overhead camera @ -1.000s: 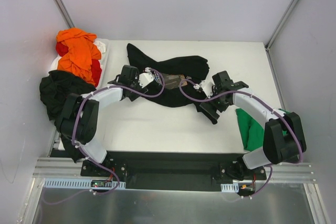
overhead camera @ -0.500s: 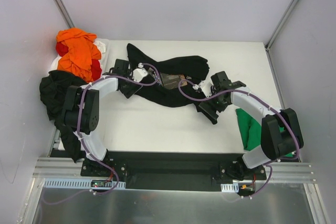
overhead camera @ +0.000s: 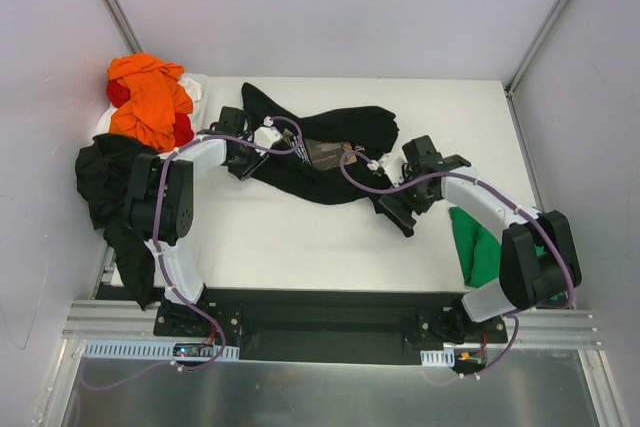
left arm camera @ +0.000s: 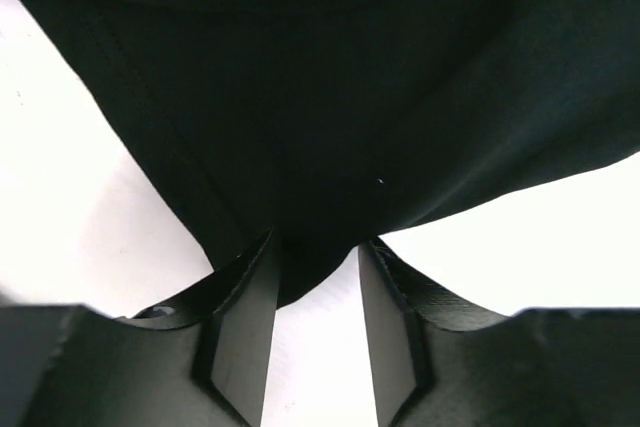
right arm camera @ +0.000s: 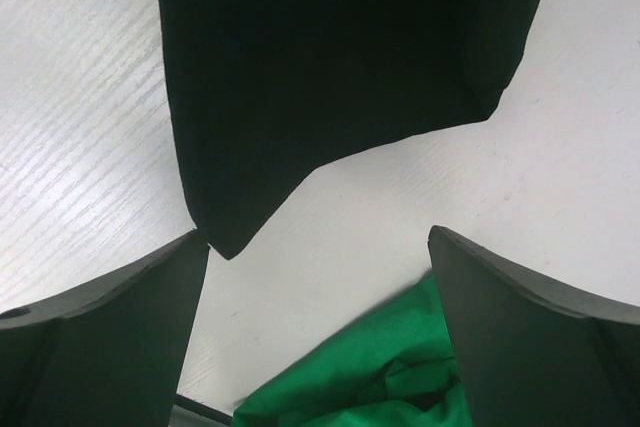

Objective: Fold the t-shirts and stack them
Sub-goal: Flatten out the tshirt

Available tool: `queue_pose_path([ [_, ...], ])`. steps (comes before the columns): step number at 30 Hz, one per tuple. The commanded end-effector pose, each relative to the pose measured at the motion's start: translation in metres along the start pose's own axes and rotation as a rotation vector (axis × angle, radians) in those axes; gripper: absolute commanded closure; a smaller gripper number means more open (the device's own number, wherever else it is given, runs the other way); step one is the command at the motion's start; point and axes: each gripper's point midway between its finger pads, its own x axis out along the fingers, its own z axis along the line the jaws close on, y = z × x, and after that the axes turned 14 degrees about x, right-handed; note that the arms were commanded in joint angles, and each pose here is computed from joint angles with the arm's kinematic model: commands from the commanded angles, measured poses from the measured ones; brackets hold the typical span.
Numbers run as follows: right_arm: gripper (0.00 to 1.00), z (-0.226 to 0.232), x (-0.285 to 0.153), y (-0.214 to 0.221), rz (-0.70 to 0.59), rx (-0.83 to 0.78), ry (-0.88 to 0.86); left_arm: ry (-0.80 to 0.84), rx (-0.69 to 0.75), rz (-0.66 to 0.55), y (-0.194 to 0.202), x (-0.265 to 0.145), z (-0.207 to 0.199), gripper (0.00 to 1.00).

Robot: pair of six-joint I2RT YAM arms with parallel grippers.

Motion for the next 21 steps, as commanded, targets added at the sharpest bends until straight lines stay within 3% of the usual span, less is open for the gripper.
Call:
queue_pose_path([
  [1,0.05,0.017,-0.012,0.004,-0.016,-0.010,-0.034,0.080,-0.024,0.030,0.010,0.003,-0.018,0.66],
  [9,0.05,0.049,-0.002,0.025,0.041,-0.065,-0.083,0.048,-0.025,0.049,0.012,-0.007,-0.015,0.68],
  [14,0.06,0.043,0.008,0.033,0.075,-0.107,-0.050,0.045,-0.024,0.045,0.012,-0.011,-0.016,0.68],
  [21,0.15,0.044,0.023,0.038,0.119,-0.141,-0.070,0.045,-0.023,0.058,0.016,-0.012,-0.019,0.71],
])
